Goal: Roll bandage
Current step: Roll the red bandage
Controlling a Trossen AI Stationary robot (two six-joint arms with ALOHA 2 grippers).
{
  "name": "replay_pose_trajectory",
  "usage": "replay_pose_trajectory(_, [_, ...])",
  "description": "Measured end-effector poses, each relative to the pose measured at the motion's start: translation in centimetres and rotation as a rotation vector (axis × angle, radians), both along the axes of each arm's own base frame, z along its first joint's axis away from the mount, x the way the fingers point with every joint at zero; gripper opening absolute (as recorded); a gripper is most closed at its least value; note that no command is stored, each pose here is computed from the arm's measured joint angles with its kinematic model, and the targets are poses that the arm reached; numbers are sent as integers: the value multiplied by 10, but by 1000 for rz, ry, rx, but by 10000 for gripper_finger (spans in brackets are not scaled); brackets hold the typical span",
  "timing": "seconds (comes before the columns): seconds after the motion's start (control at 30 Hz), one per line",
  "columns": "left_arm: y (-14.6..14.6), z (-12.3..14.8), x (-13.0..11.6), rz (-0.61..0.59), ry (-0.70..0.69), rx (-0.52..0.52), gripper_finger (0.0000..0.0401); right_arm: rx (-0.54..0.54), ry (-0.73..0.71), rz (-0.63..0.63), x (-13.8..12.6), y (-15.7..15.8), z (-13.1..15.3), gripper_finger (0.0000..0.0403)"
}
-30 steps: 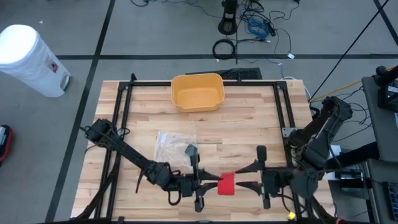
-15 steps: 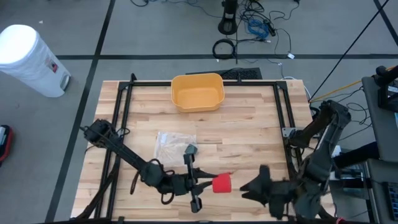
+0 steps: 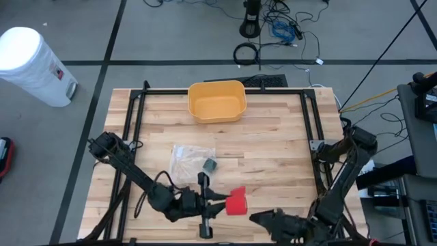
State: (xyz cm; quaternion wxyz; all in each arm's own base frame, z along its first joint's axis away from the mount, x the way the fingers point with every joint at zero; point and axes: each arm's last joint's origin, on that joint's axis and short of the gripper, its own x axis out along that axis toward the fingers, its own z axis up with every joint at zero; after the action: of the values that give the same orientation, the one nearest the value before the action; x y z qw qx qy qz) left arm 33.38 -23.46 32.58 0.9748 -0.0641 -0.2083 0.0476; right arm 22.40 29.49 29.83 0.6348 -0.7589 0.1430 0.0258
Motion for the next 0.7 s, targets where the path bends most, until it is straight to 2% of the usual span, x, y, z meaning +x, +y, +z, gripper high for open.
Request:
replay_pose_trajectory(0.13, [-7, -3, -3, -85, 8, -134, 54, -155, 42, 29, 3, 8, -15, 155])
replay_pose_trajectory(0.27, [-17, -8, -7, -148, 50, -207, 54, -268, 59, 34, 9, 16, -29, 156])
replay_pose_trajectory(0.47, [-28, -9, -15, -179, 66, -197, 54, -417, 93, 64, 16, 22, -43, 167])
replay_pose_trajectory(0.7, [-30, -9, -17, -176, 67, -175, 54, -433, 28, 58, 26, 22, -31, 169])
